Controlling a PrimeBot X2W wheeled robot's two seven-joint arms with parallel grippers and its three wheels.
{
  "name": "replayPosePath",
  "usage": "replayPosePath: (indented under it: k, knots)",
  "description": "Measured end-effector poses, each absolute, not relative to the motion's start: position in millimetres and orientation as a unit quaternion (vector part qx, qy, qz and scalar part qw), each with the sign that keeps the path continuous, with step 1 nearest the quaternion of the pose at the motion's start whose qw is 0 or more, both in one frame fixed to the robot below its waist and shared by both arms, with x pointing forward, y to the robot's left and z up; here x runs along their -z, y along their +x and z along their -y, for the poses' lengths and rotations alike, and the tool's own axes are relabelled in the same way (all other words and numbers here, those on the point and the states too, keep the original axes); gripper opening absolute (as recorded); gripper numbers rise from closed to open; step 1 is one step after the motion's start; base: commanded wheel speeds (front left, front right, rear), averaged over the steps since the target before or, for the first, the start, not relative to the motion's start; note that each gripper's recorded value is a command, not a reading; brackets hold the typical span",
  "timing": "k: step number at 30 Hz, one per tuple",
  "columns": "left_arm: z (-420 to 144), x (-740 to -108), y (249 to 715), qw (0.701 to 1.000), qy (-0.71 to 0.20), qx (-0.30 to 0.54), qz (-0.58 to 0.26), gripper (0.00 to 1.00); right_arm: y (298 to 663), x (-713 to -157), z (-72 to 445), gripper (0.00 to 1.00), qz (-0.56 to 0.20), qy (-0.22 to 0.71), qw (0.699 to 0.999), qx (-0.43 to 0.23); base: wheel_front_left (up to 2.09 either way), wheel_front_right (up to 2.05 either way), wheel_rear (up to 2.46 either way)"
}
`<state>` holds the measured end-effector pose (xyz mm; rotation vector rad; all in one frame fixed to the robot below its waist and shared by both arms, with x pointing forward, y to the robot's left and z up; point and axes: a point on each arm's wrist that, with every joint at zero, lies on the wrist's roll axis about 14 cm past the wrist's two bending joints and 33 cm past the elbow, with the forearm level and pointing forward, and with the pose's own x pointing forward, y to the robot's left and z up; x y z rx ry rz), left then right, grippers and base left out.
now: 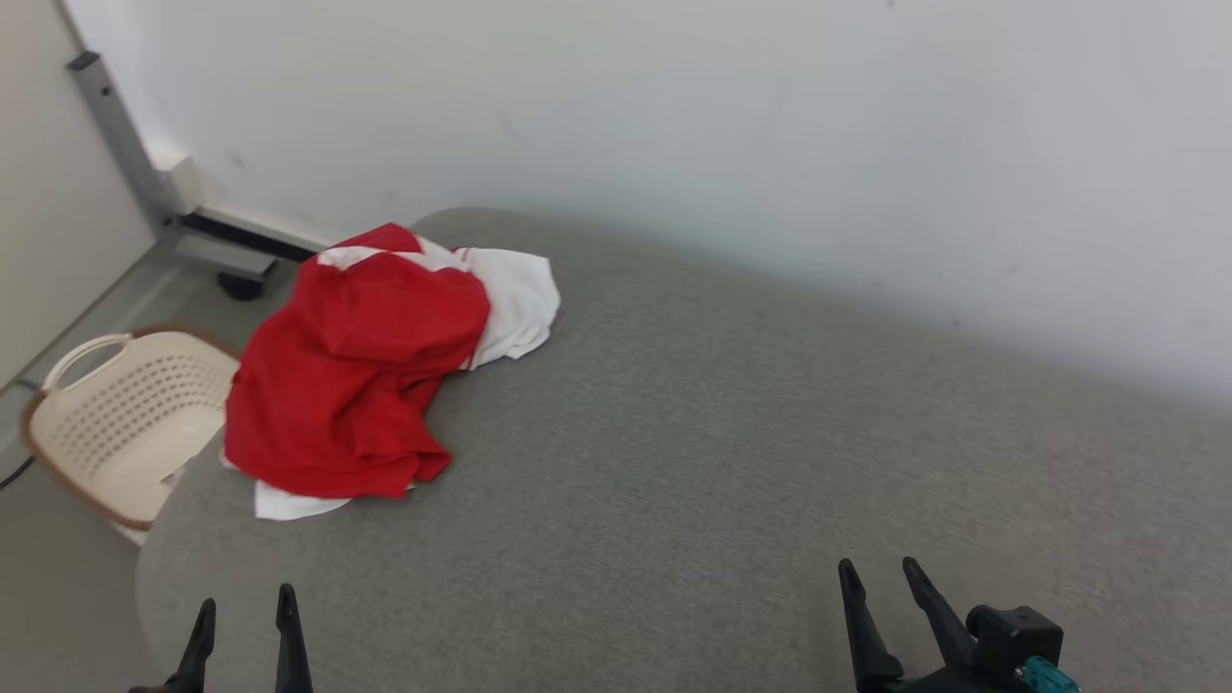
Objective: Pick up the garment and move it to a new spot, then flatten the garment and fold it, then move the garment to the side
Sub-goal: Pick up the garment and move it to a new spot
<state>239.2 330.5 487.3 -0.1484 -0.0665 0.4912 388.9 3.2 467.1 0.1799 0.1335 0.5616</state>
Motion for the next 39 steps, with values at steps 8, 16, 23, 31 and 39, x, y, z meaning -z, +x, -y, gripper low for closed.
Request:
replayPosePath:
  k: [8, 16, 23, 31, 39]
  knots:
    - [-351, -485, 203, 0.950, -0.077, -0.302, 0.034, 1.00, 389, -471, -49, 1.00, -0.066, 0.083, 0.935, -0.337, 0.00, 0.00, 0.00]
    - [-352, -477, 195, 0.944, -0.085, -0.319, 0.024, 1.00, 391, -464, -60, 1.00, -0.078, 0.082, 0.930, -0.349, 0.00, 0.00, 0.00]
    - [-346, -474, 204, 0.949, -0.090, -0.300, 0.016, 1.00, 393, -463, -50, 1.00, -0.076, 0.085, 0.935, -0.334, 0.00, 0.00, 0.00]
    - [-341, -492, 257, 0.966, -0.098, -0.238, 0.012, 1.00, 397, -460, -40, 1.00, -0.076, 0.074, 0.940, -0.324, 0.00, 0.00, 0.00]
    - [-348, -526, 349, 0.979, -0.095, -0.181, -0.009, 1.00, 407, -463, -32, 1.00, -0.075, 0.051, 0.943, -0.320, 0.00, 0.00, 0.00]
